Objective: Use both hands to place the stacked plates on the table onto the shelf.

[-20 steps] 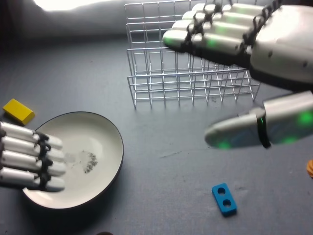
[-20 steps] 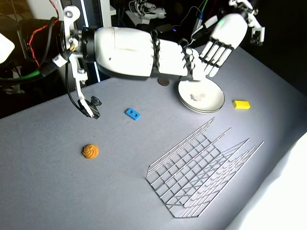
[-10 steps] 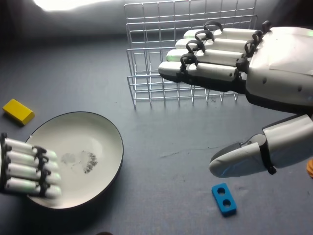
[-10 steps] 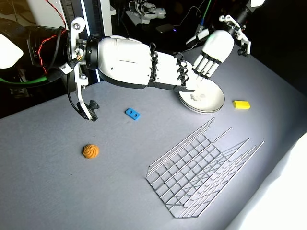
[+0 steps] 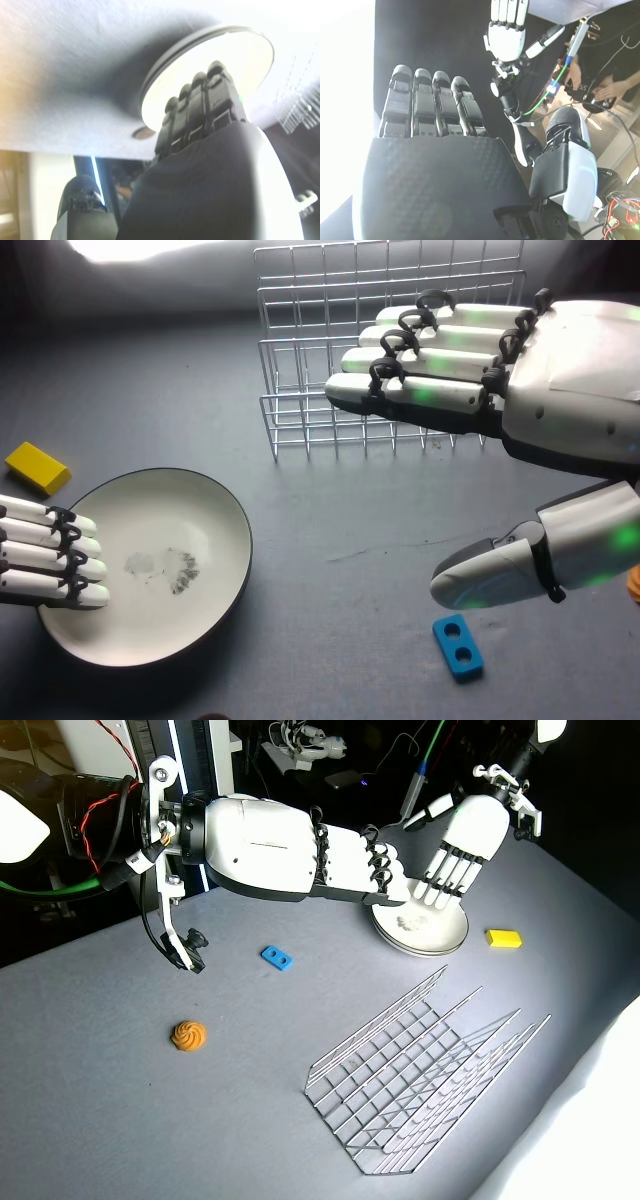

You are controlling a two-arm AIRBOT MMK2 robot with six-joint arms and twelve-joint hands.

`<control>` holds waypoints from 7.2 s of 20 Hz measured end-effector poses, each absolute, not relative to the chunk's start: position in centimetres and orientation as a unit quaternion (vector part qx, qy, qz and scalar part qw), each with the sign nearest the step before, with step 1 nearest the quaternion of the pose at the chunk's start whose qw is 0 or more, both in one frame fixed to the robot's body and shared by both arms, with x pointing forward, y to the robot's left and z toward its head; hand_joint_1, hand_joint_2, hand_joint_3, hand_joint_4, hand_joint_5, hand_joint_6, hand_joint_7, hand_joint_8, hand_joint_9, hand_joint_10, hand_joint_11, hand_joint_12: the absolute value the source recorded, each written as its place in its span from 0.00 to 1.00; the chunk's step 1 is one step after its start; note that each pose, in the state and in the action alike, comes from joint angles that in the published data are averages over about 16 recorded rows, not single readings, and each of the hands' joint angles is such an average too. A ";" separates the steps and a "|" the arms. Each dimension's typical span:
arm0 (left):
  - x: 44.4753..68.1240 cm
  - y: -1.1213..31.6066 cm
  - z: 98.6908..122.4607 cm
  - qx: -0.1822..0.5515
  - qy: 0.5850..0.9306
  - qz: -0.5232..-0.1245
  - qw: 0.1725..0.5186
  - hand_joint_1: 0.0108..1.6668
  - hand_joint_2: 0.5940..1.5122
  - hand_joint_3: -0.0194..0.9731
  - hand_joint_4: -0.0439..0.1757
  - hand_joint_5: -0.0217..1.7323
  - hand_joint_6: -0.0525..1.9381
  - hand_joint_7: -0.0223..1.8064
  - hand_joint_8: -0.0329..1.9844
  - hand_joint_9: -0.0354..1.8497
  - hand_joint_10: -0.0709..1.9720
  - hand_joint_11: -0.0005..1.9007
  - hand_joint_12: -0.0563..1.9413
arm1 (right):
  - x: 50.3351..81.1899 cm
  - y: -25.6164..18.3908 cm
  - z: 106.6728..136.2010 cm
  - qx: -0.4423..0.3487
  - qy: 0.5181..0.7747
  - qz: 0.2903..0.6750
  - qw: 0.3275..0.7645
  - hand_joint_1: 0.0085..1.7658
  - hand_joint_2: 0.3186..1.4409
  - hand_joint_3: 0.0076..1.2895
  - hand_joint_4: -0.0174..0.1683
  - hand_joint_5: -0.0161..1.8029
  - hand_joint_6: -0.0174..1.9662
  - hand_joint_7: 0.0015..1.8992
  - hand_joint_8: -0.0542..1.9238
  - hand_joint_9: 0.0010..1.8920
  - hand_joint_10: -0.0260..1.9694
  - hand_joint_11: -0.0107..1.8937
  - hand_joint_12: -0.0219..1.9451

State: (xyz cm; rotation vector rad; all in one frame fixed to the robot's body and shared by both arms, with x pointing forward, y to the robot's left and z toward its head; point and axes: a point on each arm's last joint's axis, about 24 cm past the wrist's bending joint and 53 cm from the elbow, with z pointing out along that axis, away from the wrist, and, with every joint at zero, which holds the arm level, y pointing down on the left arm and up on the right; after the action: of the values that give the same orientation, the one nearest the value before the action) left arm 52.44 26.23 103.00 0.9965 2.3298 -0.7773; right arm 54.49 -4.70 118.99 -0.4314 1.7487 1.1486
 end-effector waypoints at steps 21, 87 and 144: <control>52.3 25.6 101.5 0.362 0.855 -0.289 0.234 0.00 0.40 0.03 0.19 0.02 0.02 0.01 0.02 0.03 0.03 0.01 0.02 | 55.0 -3.3 117.8 -0.217 0.721 0.438 0.491 0.01 0.57 0.01 0.11 0.02 0.02 0.00 0.03 0.01 0.02 0.02 0.01; 52.6 19.2 102.8 0.322 0.838 -0.360 0.254 0.00 0.40 0.03 0.17 0.02 0.03 0.02 0.03 0.03 0.04 0.01 0.03 | 59.9 13.9 107.9 -0.332 0.699 0.411 0.482 0.73 0.50 0.01 0.14 0.50 0.08 0.50 0.03 0.53 0.01 0.37 0.41; 56.0 29.5 115.3 0.236 0.850 -0.319 0.348 0.00 0.42 0.03 0.21 0.02 0.04 0.02 0.02 0.03 0.04 0.01 0.03 | 58.5 8.2 126.1 -0.221 0.694 0.472 0.498 0.71 0.56 0.01 0.16 0.58 0.43 0.60 0.36 0.63 0.10 0.43 0.50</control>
State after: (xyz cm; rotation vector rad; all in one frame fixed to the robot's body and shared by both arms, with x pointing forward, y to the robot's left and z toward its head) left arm 56.03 29.52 115.27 0.6116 2.2036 -0.8260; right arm 58.49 8.22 126.12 -0.5339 1.6793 1.1423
